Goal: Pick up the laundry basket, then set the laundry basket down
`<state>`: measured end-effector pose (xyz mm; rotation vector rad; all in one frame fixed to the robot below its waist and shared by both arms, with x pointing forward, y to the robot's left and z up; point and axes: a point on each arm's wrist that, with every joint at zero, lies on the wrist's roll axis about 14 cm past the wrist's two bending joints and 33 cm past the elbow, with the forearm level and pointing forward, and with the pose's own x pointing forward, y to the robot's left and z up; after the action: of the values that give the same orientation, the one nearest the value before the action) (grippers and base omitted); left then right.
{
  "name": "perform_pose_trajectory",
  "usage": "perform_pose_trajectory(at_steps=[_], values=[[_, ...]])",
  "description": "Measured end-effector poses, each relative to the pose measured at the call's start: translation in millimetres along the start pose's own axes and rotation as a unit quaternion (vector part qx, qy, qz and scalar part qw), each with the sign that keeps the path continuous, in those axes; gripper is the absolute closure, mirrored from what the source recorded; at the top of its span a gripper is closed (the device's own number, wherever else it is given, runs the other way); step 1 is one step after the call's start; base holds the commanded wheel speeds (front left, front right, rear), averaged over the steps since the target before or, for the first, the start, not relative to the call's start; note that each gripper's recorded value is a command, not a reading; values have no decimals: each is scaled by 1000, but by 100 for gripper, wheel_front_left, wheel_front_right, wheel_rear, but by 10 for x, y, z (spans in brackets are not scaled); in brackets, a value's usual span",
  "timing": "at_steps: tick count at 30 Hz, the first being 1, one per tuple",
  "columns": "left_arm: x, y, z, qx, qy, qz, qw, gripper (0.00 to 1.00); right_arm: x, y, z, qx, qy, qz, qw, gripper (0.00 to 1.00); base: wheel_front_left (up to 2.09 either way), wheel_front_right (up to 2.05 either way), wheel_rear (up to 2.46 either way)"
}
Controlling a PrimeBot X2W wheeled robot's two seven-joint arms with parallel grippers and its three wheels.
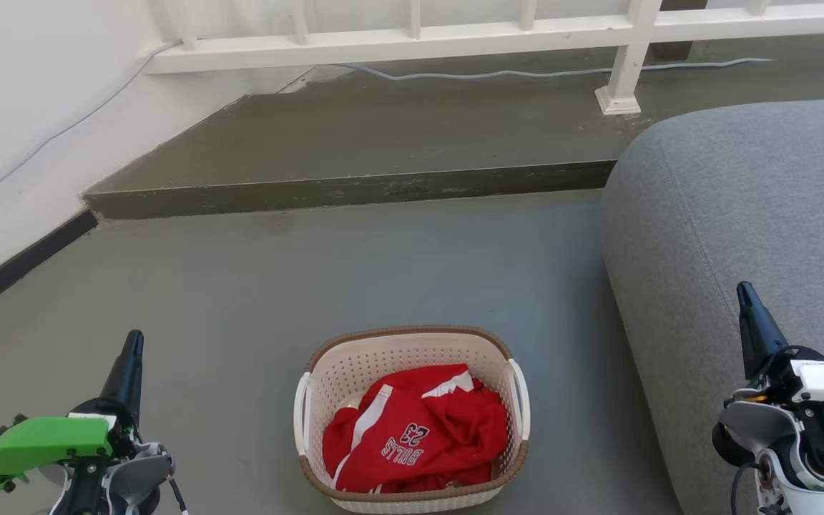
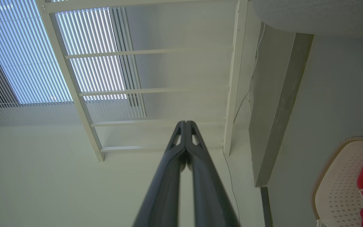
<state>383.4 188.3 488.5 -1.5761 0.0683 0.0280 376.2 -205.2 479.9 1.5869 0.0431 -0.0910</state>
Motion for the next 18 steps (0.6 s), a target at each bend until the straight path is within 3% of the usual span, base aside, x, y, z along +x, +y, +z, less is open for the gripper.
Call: perform_pose_trajectory(at_steps=[18], values=[[0,0,0,0,0,0,1000,100,0,1,0,0,0,0,1000,100,0,0,0]])
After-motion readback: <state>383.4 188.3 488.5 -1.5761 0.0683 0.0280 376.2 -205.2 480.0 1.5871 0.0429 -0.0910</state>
